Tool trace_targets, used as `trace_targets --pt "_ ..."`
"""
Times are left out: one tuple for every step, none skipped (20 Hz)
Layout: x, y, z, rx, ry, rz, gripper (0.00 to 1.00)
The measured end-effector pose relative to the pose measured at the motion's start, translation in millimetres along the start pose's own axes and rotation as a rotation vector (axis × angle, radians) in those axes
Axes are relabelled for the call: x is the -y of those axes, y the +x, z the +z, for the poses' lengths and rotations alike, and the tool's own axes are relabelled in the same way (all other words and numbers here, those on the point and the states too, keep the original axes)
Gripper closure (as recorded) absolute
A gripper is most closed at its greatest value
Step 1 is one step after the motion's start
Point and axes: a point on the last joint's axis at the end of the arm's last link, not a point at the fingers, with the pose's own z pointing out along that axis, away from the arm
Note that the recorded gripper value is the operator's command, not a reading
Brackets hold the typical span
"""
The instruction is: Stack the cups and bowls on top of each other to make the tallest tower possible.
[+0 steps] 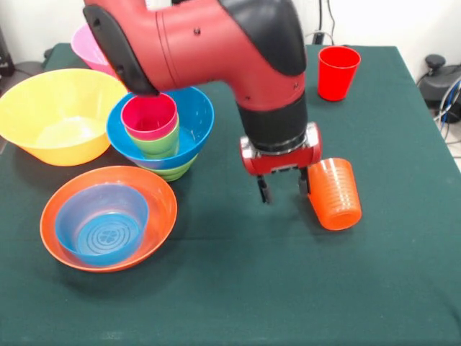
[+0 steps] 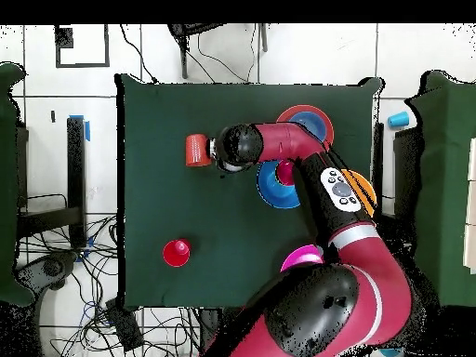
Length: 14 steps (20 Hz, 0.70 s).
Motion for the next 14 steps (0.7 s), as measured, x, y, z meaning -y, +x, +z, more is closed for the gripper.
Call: trace_targets --pt "-2.2 1.0 -6.6 0.001 0.005 -0.009 0.0" --pt "-4.6 2.0 -13.2 0.002 0.01 -0.018 0.0" --pt "-8.1 3.6 -23.5 0.005 0.019 -0.033 0.0" --pt "-9.9 4.5 -28.3 0.005 0.023 -0.04 0.0" --pt "-12.1 5.5 -33.7 0.007 0.028 -0.048 0.0" --pt "-13.9 6.4 -37.6 0.007 0.032 -0.054 0.0" --pt "-15.2 7.1 -40.3 0.008 0.034 -0.059 0.0" --pt "-19.4 9.6 -47.0 0.007 0.041 -0.071 0.0" --pt "-21.5 10.7 -49.5 0.007 0.043 -0.077 0.0" --pt "-23.0 11.8 -51.1 0.005 0.045 -0.081 0.0" --pt "-27.3 15.1 -54.5 0.0 0.048 -0.092 0.0" --pt "-30.2 17.5 -56.0 -0.004 0.05 -0.098 0.0" --pt "-33.0 20.1 -57.0 -0.009 0.051 -0.104 0.0" --pt "-34.1 21.3 -57.3 -0.012 0.051 -0.107 0.0"
